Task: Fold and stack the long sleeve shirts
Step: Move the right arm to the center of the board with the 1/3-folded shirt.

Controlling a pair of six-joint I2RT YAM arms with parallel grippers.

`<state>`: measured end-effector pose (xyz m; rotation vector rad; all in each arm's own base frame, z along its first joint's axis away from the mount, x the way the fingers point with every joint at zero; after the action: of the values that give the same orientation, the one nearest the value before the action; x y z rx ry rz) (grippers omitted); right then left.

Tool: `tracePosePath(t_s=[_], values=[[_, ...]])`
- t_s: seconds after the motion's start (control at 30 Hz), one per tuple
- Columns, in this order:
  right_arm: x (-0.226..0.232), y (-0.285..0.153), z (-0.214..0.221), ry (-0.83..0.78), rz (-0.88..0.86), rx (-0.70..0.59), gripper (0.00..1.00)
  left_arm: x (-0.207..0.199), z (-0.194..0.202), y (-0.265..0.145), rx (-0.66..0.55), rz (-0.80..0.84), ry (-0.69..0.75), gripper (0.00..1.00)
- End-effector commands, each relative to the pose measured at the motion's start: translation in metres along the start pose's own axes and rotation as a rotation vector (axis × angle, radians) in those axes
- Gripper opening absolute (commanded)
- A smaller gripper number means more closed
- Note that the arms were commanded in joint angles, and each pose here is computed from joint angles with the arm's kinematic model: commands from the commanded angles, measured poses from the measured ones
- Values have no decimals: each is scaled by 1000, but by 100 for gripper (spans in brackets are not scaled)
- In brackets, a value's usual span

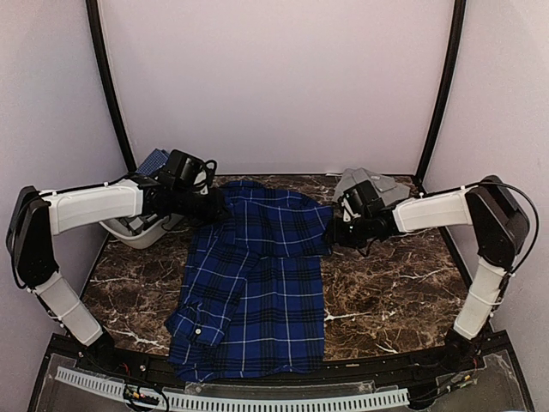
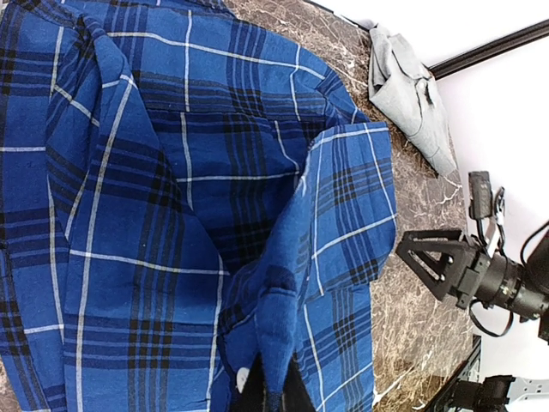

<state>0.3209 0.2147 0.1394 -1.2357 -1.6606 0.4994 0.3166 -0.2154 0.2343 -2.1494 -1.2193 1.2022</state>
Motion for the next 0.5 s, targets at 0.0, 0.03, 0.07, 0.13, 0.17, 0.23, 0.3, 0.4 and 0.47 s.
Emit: tracePosePath(t_s=[0.0, 0.03, 0.07, 0.13, 0.17, 0.23, 0.3, 0.4, 0.47], values=[[0, 17, -20, 14, -6, -35, 56, -4, -7, -10, -10, -5, 30, 0], [-2, 20, -22, 18, -1, -35, 56, -3, -7, -10, -9, -5, 30, 0], [-4, 24, -24, 22, 1, -35, 54, -3, -7, -10, -9, -5, 30, 0], [-5, 31, -27, 17, 4, -26, 51, -3, -6, -9, -4, 1, 31, 0], [-6, 34, -28, 13, 9, -22, 49, -2, -4, -7, 5, 6, 27, 0], [-6, 39, -31, 4, 13, -16, 41, -1, -1, -2, 15, 22, 18, 0], [-10, 43, -35, 8, 13, -14, 32, 0, 1, 5, 30, 37, 8, 0], [-16, 47, -47, 17, -3, -6, 18, 1, 2, 13, 38, 50, 0, 0], [-19, 50, -54, 9, 2, -7, 10, 1, 1, 18, 42, 57, -5, 0]])
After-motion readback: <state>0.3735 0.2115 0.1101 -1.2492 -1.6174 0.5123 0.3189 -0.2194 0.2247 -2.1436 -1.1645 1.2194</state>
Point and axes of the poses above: each gripper's point midway between its finger pads, its own y axis out along the fingers, its own x axis along the line the jaws close on, z = x × y, the point moved 10 cm from there along -y, back along the fingers, and after that the axes turned 9 degrees about y, right-handed, at the moved point
